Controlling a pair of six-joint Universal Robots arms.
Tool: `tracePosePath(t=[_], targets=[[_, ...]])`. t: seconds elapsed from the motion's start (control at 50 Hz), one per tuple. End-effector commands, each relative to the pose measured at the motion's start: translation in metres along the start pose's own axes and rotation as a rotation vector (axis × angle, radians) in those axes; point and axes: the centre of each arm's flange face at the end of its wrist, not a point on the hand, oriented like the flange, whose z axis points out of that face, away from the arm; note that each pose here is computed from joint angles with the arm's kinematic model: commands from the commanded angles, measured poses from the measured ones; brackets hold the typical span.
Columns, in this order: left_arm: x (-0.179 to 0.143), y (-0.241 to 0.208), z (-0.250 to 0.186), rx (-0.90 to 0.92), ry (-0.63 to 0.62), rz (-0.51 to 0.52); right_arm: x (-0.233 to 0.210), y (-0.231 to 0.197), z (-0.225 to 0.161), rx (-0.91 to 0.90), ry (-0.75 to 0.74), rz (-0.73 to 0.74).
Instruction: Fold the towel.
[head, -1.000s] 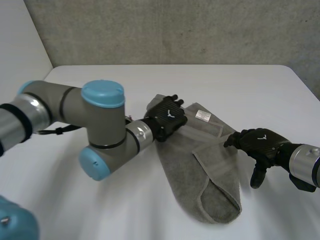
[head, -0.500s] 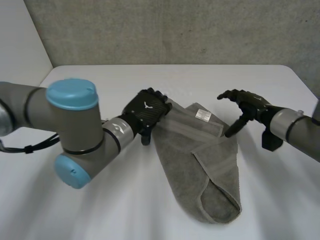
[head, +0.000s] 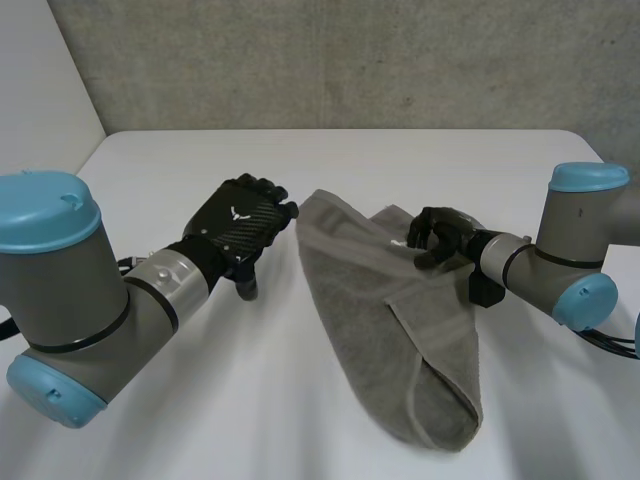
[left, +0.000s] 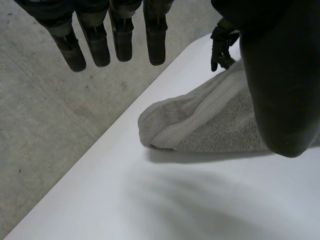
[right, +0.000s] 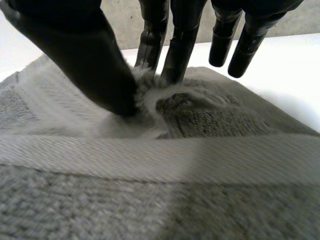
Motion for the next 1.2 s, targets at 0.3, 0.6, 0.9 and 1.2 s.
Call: tracePosePath(t=[0.3, 0.6, 0.9, 1.2], targets=[[-0.063, -0.01, -0.023, 0.06, -0.207, -0.073, -0.204, -0.003, -0.04, 0.117, -0.41, -0.222], [-0.079, 0.0, -0.042, 0.037, -0.268, -0.116, -0.253, 0.078, -0.047, -0.053, -0.499, -0.25], [-0.062, 0.0, -0.046, 0.035, -0.194, -0.123, -0.141, -0.007, -0.087, 0.002, -0.212, -0.242], [0.019, 0.01, -0.088, -0.097, 0.116, -0.195, -0.095, 0.016, -0.18, -0.14, -0.186, -0.669]])
